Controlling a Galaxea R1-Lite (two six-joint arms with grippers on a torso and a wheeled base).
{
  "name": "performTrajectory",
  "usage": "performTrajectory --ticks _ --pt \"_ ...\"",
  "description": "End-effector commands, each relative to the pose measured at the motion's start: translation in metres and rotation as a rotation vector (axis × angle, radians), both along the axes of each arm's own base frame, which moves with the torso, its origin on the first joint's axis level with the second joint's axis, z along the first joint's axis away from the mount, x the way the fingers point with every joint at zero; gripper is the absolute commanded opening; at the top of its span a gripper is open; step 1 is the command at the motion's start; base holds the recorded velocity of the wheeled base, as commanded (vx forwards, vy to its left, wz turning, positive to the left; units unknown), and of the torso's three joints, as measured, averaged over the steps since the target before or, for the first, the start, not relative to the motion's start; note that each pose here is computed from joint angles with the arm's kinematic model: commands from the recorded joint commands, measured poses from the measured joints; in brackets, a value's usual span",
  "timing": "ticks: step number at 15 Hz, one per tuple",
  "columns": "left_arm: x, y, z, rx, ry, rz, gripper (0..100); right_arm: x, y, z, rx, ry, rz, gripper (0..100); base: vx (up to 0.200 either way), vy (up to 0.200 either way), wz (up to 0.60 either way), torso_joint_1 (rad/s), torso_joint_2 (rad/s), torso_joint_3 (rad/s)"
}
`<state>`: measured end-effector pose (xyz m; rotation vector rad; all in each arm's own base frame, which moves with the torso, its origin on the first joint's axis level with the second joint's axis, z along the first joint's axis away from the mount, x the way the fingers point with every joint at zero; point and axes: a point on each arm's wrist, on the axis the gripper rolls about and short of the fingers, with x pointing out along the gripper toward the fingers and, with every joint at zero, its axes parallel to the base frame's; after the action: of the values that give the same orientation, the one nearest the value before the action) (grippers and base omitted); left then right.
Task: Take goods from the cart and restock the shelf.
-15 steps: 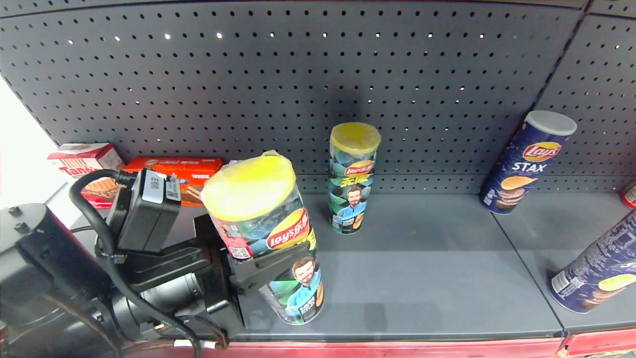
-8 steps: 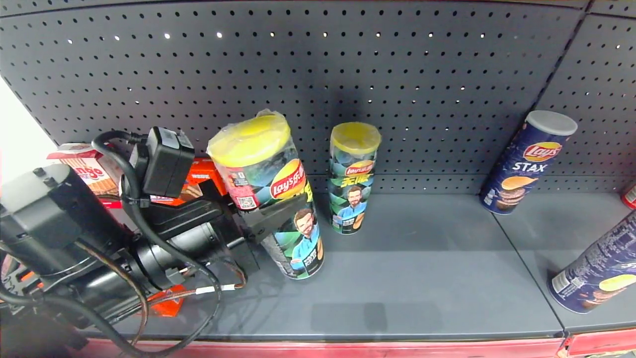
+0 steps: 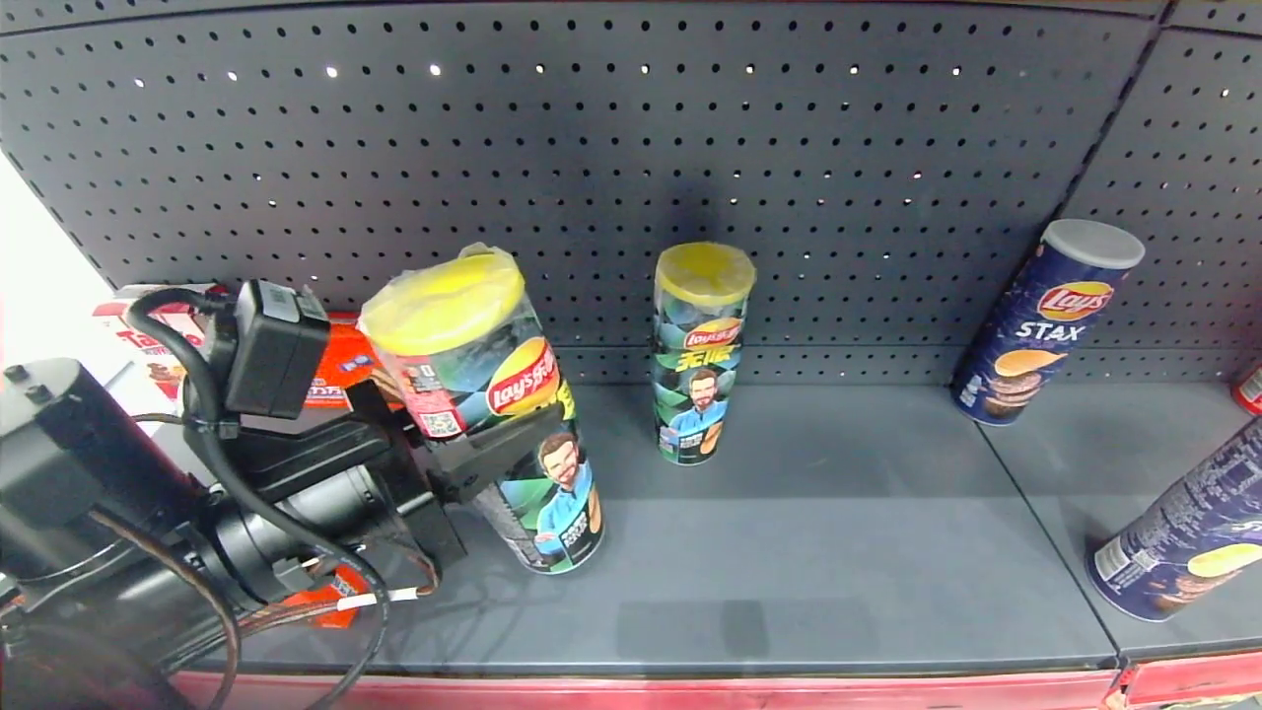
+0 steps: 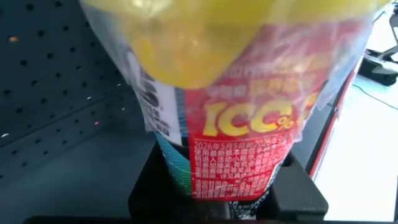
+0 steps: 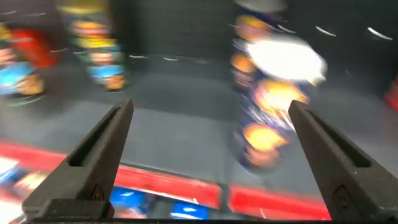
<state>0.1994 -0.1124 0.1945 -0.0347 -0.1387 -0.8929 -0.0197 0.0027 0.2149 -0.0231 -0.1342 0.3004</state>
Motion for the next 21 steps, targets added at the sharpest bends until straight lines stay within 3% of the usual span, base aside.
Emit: performTrajectory --ticks 1,4,8,12,15,21 --pt "-0.007 0.012 0.003 -0.008 -0.013 0.033 0 0.025 0.004 0.022 -0.041 0.078 0.101 100 0.0 0.0 0.0 0.0 0.0 0.0" --pt "-0.012 0.024 0.001 -0.004 -0.006 0.073 0 0.047 0.01 0.042 -0.084 0.102 0.22 100 0.0 0.0 0.0 0.0 0.0 0.0" --pt "-0.01 0.025 0.003 -0.008 -0.014 0.076 0 0.08 0.03 0.061 -0.105 0.144 0.402 100 0.0 0.0 0.0 0.0 0.0 0.0" --pt "-0.01 0.026 0.001 -0.004 -0.006 0.082 0 0.117 0.049 0.057 -0.205 0.139 0.425 100 0.0 0.0 0.0 0.0 0.0 0.0" --pt "-0.009 0.025 0.001 -0.004 -0.005 0.082 0 0.135 0.069 0.057 -0.221 0.148 0.498 100 0.0 0.0 0.0 0.0 0.0 0.0" --pt "-0.004 0.024 -0.002 0.001 0.007 0.085 0 0.189 0.104 0.057 -0.248 0.145 0.5 100 0.0 0.0 0.0 0.0 0.0 0.0"
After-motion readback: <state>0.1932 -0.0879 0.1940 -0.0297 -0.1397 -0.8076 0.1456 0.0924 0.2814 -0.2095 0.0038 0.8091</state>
